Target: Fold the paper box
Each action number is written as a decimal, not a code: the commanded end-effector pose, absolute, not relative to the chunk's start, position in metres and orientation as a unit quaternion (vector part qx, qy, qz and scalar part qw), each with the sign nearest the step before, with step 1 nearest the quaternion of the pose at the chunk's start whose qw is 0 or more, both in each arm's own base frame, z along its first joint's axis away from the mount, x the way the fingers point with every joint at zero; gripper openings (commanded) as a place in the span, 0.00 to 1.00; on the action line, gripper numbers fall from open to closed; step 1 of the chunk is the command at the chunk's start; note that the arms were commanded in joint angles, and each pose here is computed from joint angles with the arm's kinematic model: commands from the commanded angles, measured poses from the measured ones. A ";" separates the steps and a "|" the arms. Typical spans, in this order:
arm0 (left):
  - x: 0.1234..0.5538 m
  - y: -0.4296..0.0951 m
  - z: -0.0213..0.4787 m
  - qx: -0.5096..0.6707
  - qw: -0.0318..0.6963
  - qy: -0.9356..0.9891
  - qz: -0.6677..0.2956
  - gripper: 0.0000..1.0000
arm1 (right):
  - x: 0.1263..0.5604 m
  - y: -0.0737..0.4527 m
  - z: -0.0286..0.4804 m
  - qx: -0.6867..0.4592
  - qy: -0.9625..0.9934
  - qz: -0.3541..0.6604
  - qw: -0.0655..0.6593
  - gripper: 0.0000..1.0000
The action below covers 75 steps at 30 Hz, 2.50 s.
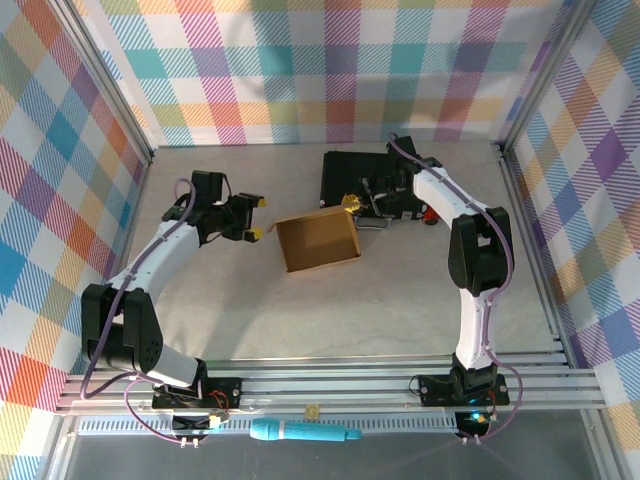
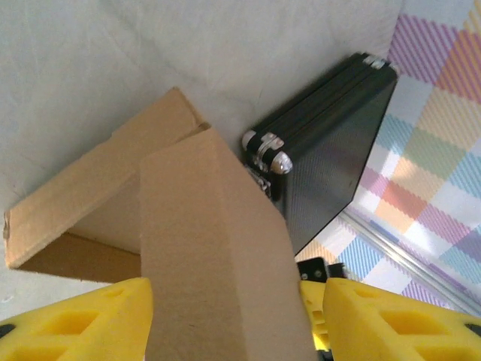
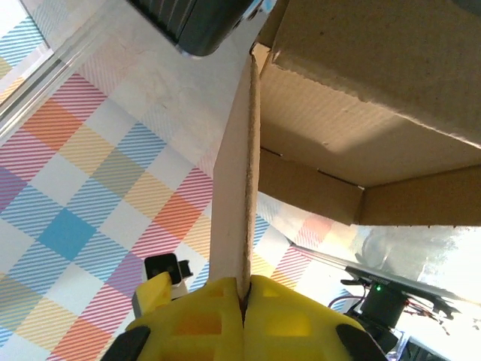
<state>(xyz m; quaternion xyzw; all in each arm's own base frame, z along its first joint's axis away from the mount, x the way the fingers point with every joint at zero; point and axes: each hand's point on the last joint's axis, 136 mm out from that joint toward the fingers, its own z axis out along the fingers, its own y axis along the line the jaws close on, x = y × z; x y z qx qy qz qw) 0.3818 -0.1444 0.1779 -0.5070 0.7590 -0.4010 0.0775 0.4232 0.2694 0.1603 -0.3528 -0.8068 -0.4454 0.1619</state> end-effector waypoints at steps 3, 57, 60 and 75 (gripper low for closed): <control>0.381 -0.156 0.203 -0.511 0.070 0.743 -0.427 0.60 | 0.422 0.271 0.195 -0.350 -0.798 -0.462 0.166 0.00; 0.404 -0.192 0.181 -0.495 0.068 0.745 -0.443 0.32 | 0.412 0.261 0.179 -0.334 -0.808 -0.462 0.148 0.00; 0.400 -0.191 0.163 -0.487 0.064 0.759 -0.428 0.31 | 0.411 0.264 0.168 -0.321 -0.810 -0.469 0.143 0.00; 0.388 -0.183 0.114 -0.417 0.089 0.820 -0.383 0.29 | 0.389 0.255 0.125 -0.238 -0.869 -0.424 0.098 0.00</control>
